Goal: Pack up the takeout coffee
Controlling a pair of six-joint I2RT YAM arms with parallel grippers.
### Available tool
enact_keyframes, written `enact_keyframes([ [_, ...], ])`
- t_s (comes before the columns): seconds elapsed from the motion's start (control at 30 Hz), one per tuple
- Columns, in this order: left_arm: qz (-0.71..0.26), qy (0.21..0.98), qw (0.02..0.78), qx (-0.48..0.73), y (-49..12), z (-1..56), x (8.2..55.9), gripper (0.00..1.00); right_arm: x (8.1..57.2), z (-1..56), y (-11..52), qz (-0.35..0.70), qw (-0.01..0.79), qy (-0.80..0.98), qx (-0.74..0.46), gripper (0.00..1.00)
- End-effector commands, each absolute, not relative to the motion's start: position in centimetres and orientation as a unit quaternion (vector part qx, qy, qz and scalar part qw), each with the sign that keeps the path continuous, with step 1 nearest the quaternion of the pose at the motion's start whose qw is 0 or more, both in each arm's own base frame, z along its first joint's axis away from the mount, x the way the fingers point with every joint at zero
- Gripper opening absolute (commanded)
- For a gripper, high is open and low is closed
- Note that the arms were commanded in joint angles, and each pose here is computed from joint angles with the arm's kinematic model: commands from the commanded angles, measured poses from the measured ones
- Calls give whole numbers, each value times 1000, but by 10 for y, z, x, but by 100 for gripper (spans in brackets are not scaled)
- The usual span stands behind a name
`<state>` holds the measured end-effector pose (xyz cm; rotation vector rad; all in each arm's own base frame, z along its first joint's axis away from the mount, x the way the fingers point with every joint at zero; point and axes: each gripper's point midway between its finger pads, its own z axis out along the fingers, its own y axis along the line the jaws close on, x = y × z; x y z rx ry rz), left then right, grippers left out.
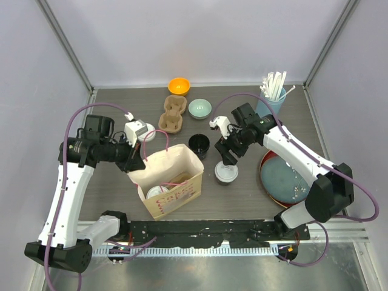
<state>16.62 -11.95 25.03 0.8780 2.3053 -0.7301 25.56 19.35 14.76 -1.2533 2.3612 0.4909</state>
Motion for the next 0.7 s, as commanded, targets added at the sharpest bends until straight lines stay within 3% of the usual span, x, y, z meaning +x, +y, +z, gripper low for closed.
enact_keyframes([
  [0.0,-273,860,274,332,-118,254,156,0,260,155,187,156,225,830,-486,73],
  [0.67,-271,861,275,331,-117,256,155,0,266,123,192,157,227,820,-501,62],
])
